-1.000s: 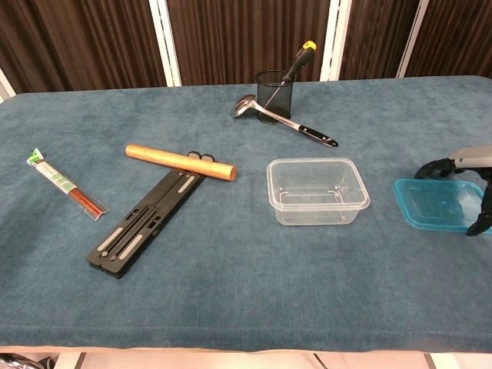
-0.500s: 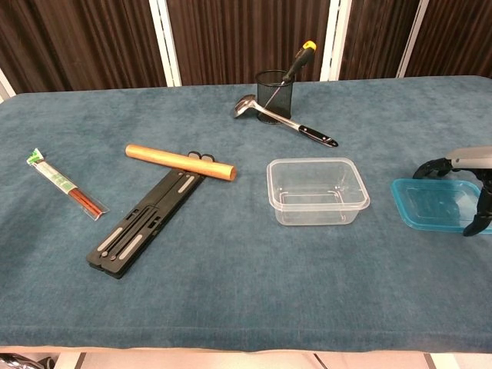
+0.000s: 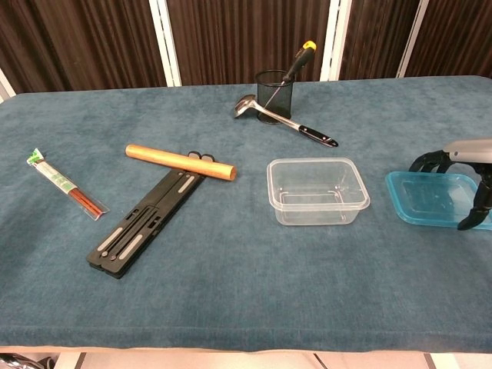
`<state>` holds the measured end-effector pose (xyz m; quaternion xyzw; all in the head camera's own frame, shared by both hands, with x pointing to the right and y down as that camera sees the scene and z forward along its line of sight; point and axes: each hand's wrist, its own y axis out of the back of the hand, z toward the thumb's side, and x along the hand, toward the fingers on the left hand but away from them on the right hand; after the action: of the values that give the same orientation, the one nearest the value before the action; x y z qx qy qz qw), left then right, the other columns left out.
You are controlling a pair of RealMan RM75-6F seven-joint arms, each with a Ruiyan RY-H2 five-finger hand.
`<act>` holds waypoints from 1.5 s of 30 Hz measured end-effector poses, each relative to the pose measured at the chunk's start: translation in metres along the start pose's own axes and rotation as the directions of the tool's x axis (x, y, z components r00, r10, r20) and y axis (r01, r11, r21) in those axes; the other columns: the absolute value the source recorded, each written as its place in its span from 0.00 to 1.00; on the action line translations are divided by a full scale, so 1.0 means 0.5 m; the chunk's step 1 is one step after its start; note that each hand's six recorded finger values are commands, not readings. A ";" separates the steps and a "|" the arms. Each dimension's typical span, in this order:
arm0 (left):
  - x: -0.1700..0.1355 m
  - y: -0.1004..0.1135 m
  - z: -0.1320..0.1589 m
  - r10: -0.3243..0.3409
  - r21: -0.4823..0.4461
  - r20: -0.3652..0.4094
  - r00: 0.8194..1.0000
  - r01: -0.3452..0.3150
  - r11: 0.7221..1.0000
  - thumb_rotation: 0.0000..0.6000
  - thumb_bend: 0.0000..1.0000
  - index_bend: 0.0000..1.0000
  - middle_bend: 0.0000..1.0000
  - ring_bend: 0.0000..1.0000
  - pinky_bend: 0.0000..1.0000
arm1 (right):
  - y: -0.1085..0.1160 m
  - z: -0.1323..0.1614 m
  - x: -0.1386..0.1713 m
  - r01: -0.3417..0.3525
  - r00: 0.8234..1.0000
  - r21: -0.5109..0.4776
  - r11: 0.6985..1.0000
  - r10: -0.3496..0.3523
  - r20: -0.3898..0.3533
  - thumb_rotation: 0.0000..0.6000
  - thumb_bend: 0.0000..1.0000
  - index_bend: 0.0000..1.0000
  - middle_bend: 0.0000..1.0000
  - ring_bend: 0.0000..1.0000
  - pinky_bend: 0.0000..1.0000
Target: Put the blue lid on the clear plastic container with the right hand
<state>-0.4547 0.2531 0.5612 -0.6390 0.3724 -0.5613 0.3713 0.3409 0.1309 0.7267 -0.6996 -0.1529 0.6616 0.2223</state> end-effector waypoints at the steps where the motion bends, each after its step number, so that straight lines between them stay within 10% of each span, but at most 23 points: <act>1: 0.000 0.000 0.000 0.001 0.001 -0.001 1.000 -0.001 1.000 1.00 0.42 0.00 0.00 0.00 0.07 | 0.003 0.000 0.001 0.011 1.000 0.002 1.000 -0.011 0.000 1.00 0.23 0.68 0.43 0.36 0.17; 22: 0.001 -0.001 0.000 0.005 0.005 -0.006 1.000 -0.005 1.000 1.00 0.42 0.00 0.00 0.00 0.07 | 0.128 0.065 0.091 0.183 0.971 -0.076 0.980 -0.193 -0.144 1.00 0.29 0.76 0.49 0.42 0.30; 34: 0.000 -0.002 0.001 -0.002 0.005 -0.002 1.000 0.002 1.000 1.00 0.42 0.00 0.00 0.00 0.07 | 0.181 0.240 0.074 0.072 0.949 -0.153 0.986 -0.115 -0.293 1.00 0.29 0.76 0.49 0.42 0.30; 45: -0.003 0.001 -0.001 -0.001 -0.001 0.001 1.000 0.001 1.000 1.00 0.42 0.00 0.00 0.00 0.07 | 0.141 0.305 0.036 0.014 0.962 -0.108 0.994 -0.043 -0.269 1.00 0.29 0.76 0.49 0.42 0.30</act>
<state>-0.4553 0.2544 0.5602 -0.6396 0.3723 -0.5610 0.3709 0.1852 0.0963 0.6710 -0.7919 -0.1657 0.5476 0.2135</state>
